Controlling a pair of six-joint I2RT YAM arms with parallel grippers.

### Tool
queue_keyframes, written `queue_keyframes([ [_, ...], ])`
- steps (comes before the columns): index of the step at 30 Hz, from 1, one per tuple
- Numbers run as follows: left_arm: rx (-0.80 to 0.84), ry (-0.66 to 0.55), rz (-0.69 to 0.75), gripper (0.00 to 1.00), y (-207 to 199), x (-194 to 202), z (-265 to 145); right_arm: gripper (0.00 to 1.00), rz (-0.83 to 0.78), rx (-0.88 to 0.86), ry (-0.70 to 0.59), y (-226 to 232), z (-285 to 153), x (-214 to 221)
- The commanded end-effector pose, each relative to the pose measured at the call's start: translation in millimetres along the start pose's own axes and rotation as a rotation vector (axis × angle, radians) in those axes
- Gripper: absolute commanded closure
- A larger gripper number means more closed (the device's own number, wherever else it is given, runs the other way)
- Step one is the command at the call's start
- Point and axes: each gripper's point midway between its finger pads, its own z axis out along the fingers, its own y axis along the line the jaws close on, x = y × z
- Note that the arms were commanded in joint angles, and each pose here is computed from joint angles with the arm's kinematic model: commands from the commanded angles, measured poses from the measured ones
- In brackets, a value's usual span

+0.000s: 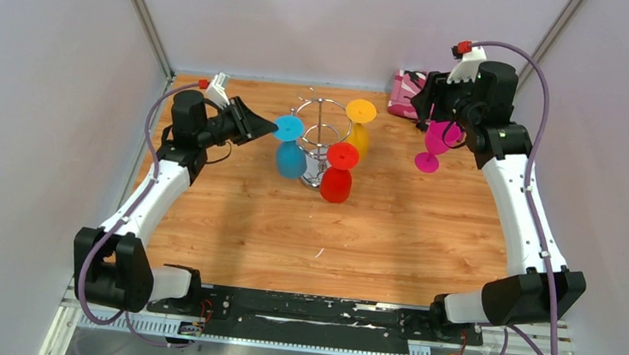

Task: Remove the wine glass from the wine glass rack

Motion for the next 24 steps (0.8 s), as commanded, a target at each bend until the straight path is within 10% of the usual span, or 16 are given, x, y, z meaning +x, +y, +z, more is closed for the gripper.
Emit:
queue_keyframes([
  [1, 0.027, -0.01, 0.004, 0.81, -12, -3, -7, 0.44, -0.001, -0.031, -0.034, 11, -2, -7],
  [24, 0.112, -0.018, -0.085, 1.0, -44, -8, -18, 0.45, 0.008, -0.047, -0.019, 11, 5, -1],
])
